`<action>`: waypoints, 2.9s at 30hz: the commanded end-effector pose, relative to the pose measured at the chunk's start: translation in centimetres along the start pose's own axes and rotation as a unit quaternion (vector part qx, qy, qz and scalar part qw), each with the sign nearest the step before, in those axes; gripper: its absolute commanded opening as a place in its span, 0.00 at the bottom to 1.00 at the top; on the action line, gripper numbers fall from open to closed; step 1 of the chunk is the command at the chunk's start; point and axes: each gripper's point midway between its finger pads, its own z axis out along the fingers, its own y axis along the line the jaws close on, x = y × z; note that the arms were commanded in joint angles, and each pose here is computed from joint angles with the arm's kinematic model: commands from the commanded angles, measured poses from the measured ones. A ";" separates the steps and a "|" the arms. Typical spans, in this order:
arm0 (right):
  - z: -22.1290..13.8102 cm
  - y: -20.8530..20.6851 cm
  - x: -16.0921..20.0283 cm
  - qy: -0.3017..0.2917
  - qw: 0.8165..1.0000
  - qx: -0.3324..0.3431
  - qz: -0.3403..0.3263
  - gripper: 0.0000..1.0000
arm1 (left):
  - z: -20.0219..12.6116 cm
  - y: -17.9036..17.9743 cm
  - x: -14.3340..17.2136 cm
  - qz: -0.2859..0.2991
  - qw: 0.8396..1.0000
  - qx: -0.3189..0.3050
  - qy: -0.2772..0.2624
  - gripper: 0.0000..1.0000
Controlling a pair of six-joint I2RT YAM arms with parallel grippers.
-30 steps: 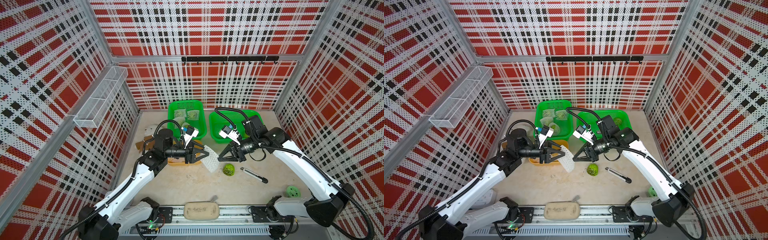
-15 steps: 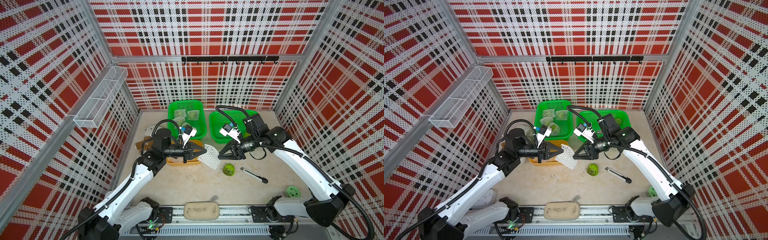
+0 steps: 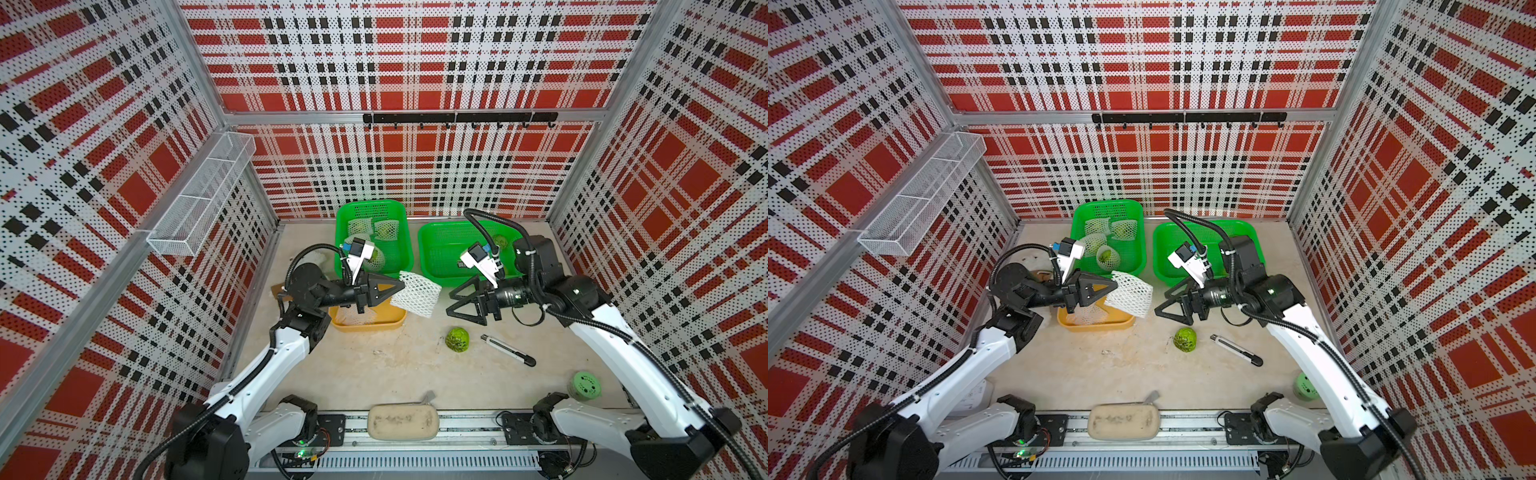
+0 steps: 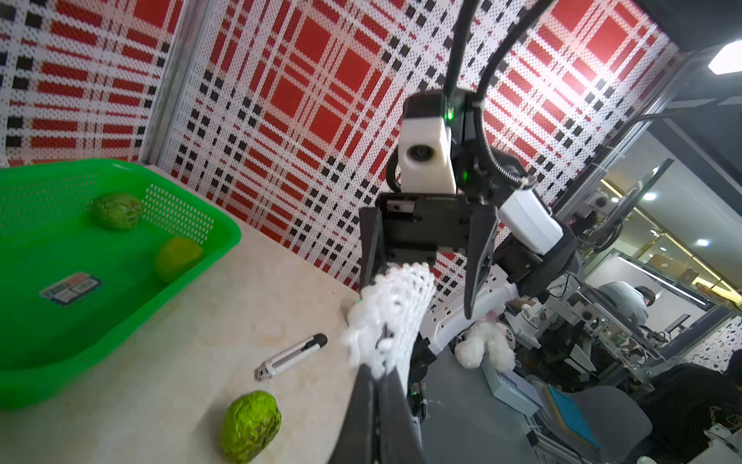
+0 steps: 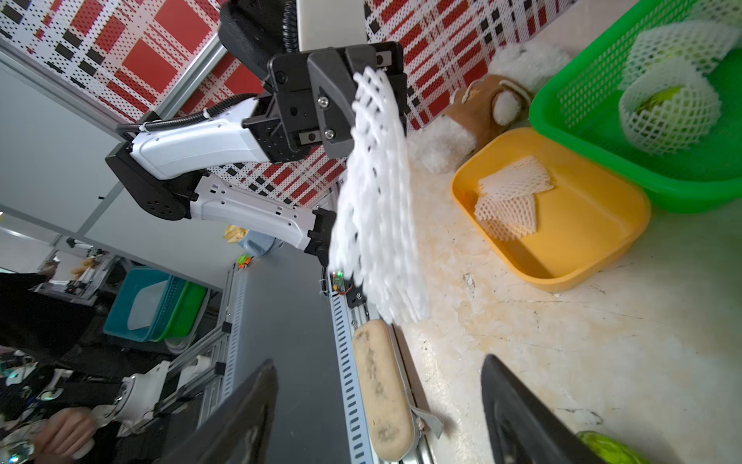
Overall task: Sleeve custard apples in foam nets
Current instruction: Open the foam net.
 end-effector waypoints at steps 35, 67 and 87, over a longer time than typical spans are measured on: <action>3.6 0.9 -7.4 -0.152 0.976 -0.065 -0.144 0.03 | -0.1 -3.4 -1.6 -0.003 0.995 0.099 -0.016 0.00; -0.1 -6.6 -1.0 -0.132 0.964 0.230 -0.030 1.00 | 1.2 2.8 4.0 0.052 0.980 -0.160 0.105 0.00; -5.9 -16.5 16.6 0.007 0.826 0.513 0.234 1.00 | 7.6 7.2 15.3 0.073 0.930 -0.255 0.255 0.00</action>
